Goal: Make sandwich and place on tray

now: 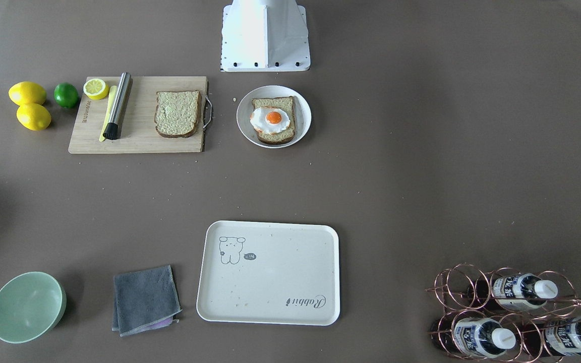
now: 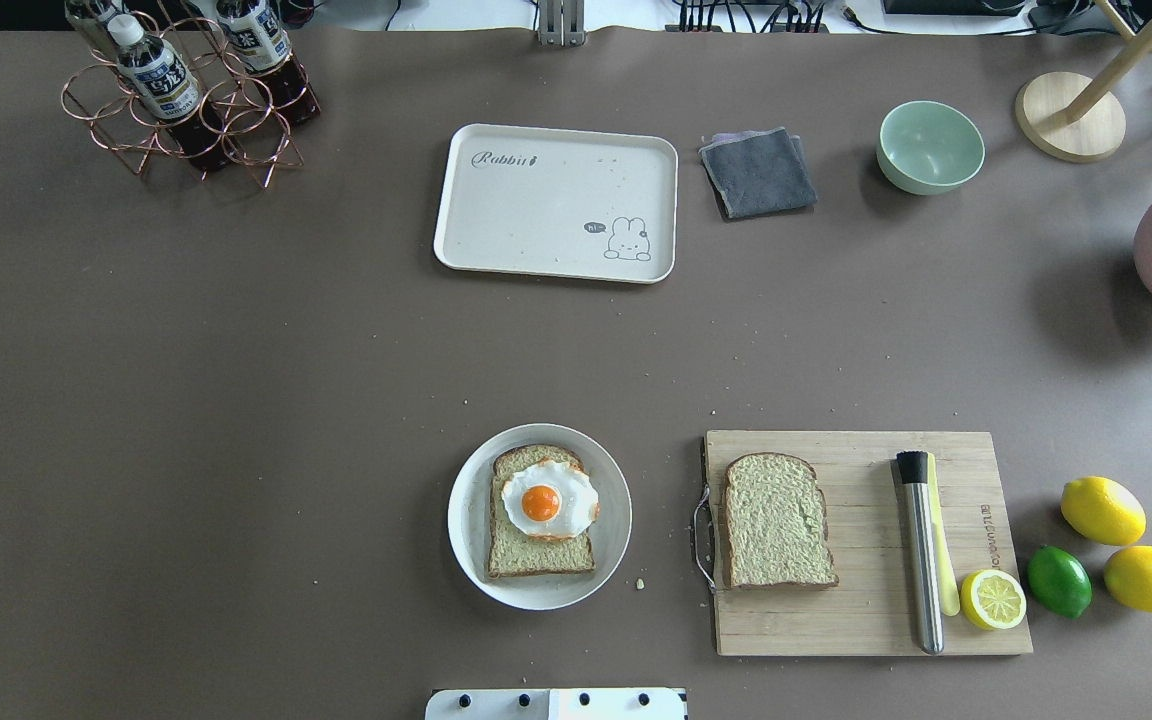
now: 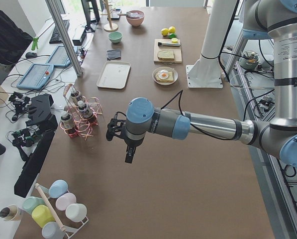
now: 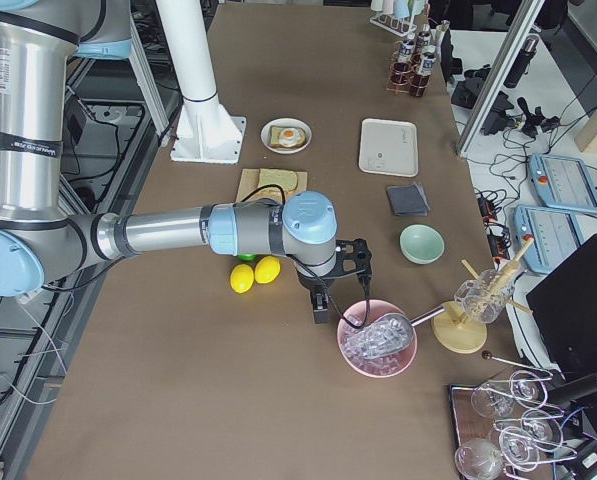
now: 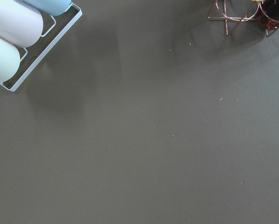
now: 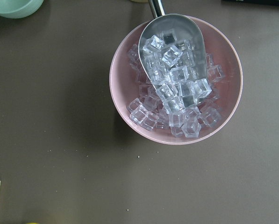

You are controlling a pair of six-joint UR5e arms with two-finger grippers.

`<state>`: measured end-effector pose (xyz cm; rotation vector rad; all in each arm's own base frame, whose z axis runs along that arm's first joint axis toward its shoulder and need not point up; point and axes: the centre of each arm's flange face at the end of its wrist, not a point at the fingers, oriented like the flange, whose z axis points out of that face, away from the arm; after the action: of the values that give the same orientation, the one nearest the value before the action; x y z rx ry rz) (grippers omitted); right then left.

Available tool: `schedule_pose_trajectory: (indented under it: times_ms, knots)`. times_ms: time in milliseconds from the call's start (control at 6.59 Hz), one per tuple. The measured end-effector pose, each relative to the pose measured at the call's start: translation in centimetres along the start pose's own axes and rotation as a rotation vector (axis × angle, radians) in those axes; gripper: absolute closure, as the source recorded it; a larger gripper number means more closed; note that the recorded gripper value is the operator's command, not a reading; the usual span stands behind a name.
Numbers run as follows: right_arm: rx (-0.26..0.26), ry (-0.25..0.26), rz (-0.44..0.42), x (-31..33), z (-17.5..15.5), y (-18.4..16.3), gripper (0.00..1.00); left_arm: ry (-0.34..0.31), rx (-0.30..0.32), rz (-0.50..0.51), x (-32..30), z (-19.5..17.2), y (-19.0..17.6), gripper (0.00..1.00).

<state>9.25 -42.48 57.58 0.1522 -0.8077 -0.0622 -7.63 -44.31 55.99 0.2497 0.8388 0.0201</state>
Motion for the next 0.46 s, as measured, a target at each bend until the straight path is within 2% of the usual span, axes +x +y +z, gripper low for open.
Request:
schedule_pose_trajectory:
  times_ms: [303,455]
  knots:
    - [-0.006,-0.049,-0.025,-2.3,0.4,-0.8,0.00,0.078,0.031,-0.043,4.8,1.2,-1.6,0.02]
    - [-0.012,-0.072,-0.044,-5.0,0.7,-2.4,0.00,0.112,0.037,-0.072,8.5,2.9,-2.4,0.02]
